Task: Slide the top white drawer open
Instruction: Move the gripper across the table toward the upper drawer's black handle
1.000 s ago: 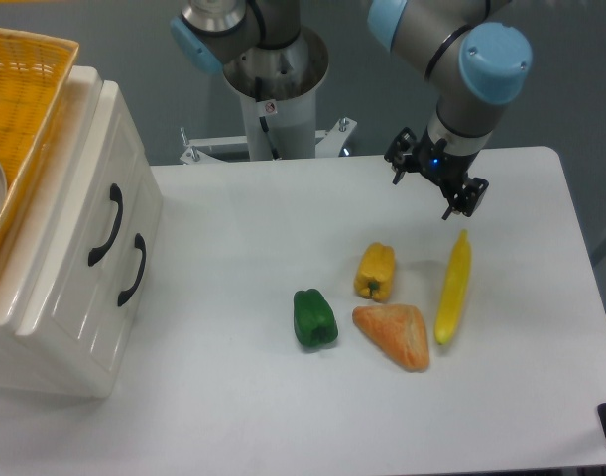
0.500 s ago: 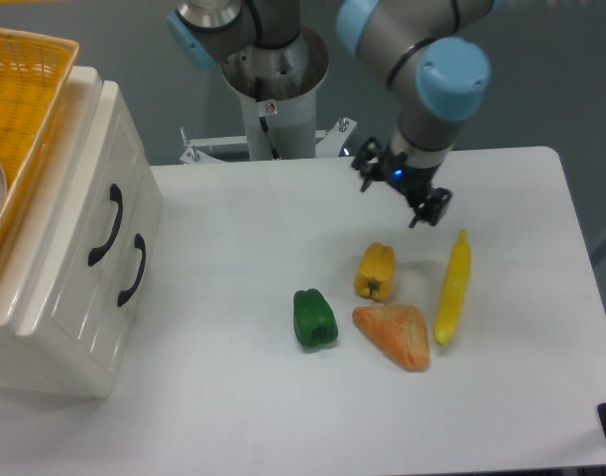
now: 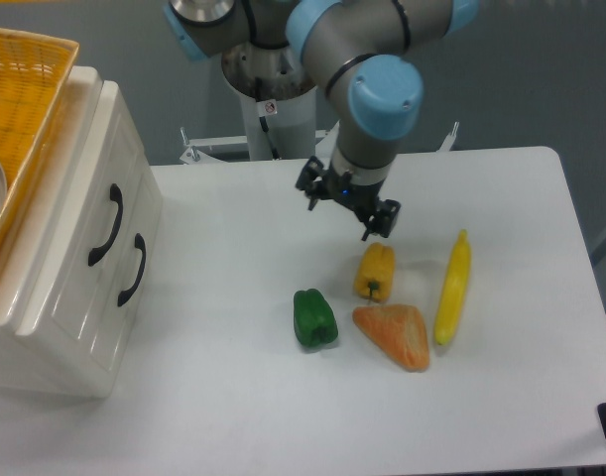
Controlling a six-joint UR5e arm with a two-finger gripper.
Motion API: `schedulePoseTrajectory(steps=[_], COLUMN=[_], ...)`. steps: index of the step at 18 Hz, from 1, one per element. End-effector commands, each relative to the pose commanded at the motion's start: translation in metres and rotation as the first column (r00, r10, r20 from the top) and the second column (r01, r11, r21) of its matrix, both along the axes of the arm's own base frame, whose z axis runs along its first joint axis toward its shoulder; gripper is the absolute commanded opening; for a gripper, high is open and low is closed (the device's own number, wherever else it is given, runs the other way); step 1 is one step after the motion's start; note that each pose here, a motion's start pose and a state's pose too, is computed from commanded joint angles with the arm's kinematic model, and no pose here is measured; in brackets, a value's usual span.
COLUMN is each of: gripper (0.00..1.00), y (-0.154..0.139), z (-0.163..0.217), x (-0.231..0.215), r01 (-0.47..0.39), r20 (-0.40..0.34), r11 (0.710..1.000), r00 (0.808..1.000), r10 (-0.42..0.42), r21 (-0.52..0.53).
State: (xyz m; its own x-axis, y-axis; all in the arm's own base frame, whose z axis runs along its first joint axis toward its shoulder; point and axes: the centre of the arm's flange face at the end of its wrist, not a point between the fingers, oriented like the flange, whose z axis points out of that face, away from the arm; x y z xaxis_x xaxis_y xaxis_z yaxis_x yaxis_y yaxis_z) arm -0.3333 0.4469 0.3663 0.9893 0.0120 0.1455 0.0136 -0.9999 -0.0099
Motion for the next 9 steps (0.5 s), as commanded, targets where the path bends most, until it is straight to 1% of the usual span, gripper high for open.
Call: schedulePoseTrajectory(steps=[5, 8, 9], gripper=[1.00, 1.00, 1.00], y=[0.026, 0.043, 0.049], z=[0.004, 0.008, 0.008], x=[0.036, 0.058, 0.069], r01=[-0.082, -0.152, -0.146], r20=[0.046, 0.088, 0.090], r11=[0.996, 0.987, 0.988], r00=[0.996, 0.985, 0.986], r10=[0.081, 0.148, 0.142], r21=[0.028, 0.044, 0.042])
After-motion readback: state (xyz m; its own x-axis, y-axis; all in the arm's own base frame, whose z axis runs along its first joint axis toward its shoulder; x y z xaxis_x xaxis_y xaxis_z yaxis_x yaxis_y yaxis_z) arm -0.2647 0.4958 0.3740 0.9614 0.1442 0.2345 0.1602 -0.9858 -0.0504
